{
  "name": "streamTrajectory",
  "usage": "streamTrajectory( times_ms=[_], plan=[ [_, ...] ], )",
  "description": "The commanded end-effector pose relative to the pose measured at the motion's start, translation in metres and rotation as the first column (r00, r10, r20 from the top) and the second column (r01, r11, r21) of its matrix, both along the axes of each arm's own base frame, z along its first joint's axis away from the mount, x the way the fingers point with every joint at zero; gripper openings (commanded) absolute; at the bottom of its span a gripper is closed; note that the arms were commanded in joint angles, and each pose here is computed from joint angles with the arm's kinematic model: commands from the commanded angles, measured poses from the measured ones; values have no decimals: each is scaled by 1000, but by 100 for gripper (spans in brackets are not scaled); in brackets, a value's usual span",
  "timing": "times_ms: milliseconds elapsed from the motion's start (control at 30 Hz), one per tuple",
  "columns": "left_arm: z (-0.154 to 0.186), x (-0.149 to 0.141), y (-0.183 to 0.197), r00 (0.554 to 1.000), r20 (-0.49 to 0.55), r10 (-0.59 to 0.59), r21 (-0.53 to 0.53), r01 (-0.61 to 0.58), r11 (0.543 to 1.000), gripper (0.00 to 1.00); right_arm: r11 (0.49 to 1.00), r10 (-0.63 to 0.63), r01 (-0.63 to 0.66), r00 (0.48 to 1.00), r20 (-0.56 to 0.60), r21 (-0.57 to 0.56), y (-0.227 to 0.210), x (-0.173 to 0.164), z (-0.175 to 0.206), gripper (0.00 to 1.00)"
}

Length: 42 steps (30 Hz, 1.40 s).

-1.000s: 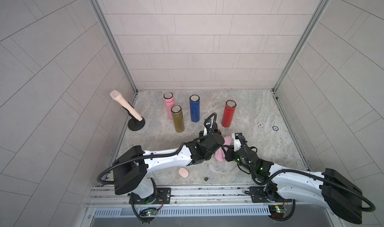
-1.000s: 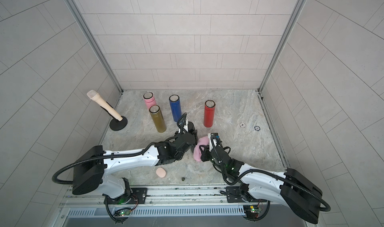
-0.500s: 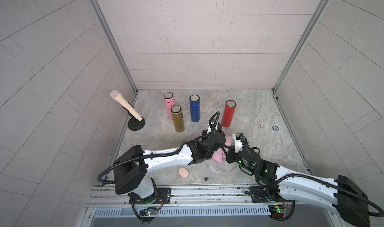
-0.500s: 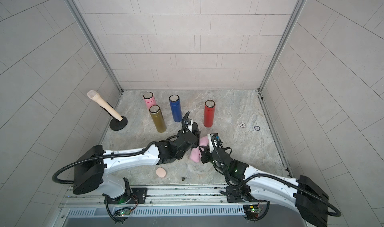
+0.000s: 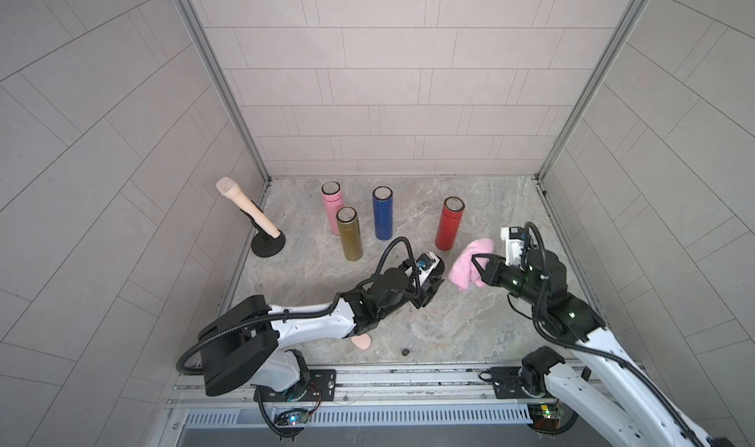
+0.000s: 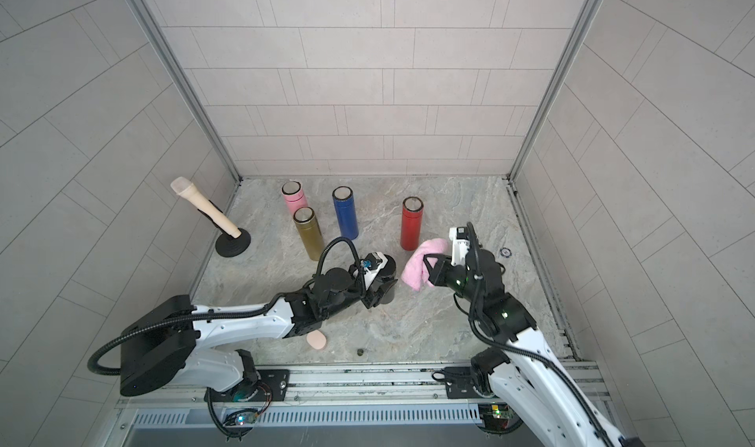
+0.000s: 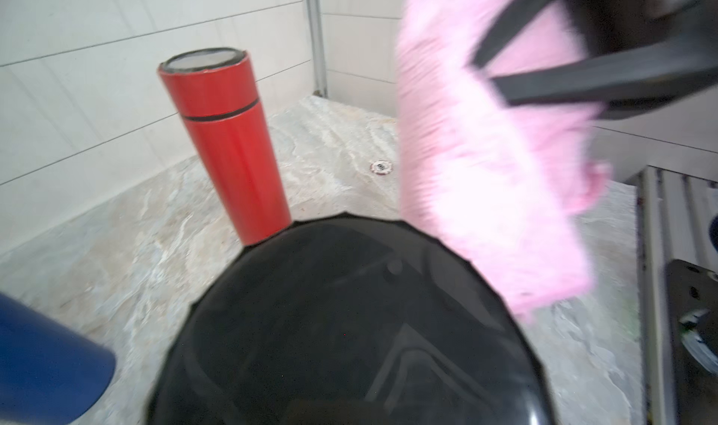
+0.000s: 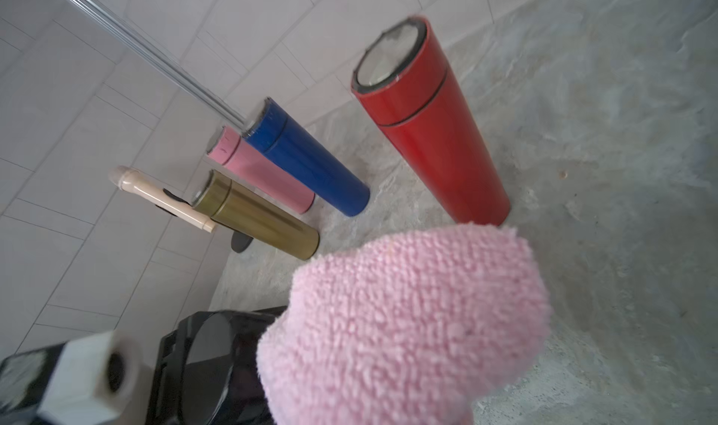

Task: Wipe the surface of the thermos
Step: Wipe the dirt from the surface of the thermos.

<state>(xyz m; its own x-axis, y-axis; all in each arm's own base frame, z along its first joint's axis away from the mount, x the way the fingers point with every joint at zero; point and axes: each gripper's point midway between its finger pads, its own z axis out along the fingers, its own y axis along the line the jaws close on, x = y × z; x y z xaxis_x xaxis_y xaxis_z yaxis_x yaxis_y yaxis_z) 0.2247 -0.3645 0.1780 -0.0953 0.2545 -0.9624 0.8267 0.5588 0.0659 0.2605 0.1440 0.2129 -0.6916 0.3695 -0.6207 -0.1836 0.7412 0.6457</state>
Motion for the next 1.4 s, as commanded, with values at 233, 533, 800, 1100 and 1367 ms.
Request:
streamTrajectory(
  times_ms=[233, 533, 800, 1100, 1367],
  plan=[
    [34, -14, -20, 977, 172, -129, -99, 147, 984, 0, 947, 316, -320, 896, -311, 42, 51, 8, -88, 0],
    [32, -2, -21, 982, 168, -82, -75, 95, 993, 0, 921, 366, -389, 863, -348, 3, 79, -4, -114, 0],
    [31, 11, -4, 991, 131, 6, -127, 11, 992, 0, 952, 289, -299, 947, -142, -59, 56, 1, -20, 0],
    [31, 28, 4, 987, 102, 121, -160, -104, 982, 4, 946, 319, -322, 946, -65, -40, 70, -6, 19, 0],
    [23, 38, 3, 988, 18, 155, -102, -153, 983, 45, 934, 350, -351, 936, -37, -69, 80, -9, 31, 0]
  ],
)
